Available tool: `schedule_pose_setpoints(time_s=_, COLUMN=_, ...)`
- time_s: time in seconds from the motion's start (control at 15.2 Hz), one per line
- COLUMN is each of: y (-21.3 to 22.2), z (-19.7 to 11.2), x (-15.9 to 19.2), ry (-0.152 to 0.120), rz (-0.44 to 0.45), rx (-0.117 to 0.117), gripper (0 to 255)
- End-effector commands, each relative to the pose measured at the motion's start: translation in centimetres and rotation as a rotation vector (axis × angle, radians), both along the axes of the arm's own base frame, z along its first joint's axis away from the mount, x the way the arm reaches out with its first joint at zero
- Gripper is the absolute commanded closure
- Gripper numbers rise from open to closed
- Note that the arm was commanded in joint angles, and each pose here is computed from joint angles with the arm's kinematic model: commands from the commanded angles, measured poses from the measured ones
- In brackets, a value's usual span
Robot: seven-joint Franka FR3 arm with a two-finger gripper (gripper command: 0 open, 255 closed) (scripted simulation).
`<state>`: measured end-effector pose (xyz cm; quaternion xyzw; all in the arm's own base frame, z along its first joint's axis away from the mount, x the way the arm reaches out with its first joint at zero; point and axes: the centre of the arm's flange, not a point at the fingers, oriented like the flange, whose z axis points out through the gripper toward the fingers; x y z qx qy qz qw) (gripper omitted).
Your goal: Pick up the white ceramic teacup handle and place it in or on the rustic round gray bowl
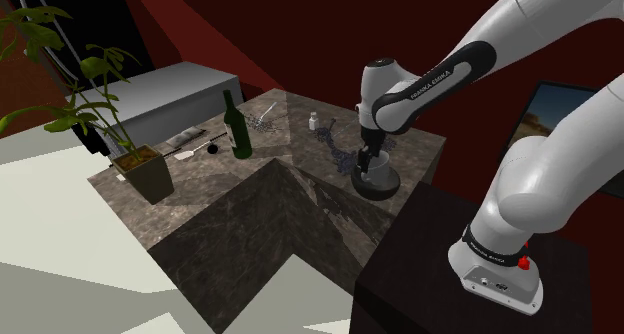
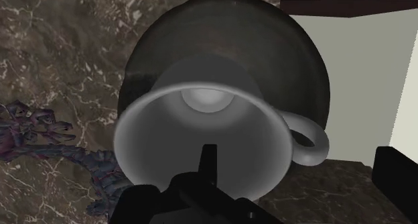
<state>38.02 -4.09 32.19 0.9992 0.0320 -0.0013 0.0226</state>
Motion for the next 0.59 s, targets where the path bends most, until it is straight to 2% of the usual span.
schedule_pose_setpoints(time_s=0.0, y=0.0, z=0.0, x=0.0, ry=0.0, rz=0.0, rx=0.0, gripper=0)
schedule_pose_setpoints(time_s=0.07, y=0.0, z=0.0, x=0.0, ry=0.0, rz=0.0, rx=0.0, gripper=0)
schedule_pose_setpoints(time_s=0.33, y=0.2, z=5.0, x=0.0, ry=0.0, rz=0.0, rx=0.0, gripper=0)
schedule_pose_setpoints(time_s=0.53, y=0.2, z=5.0, x=0.0, ry=0.0, rz=0.0, rx=0.0, gripper=0)
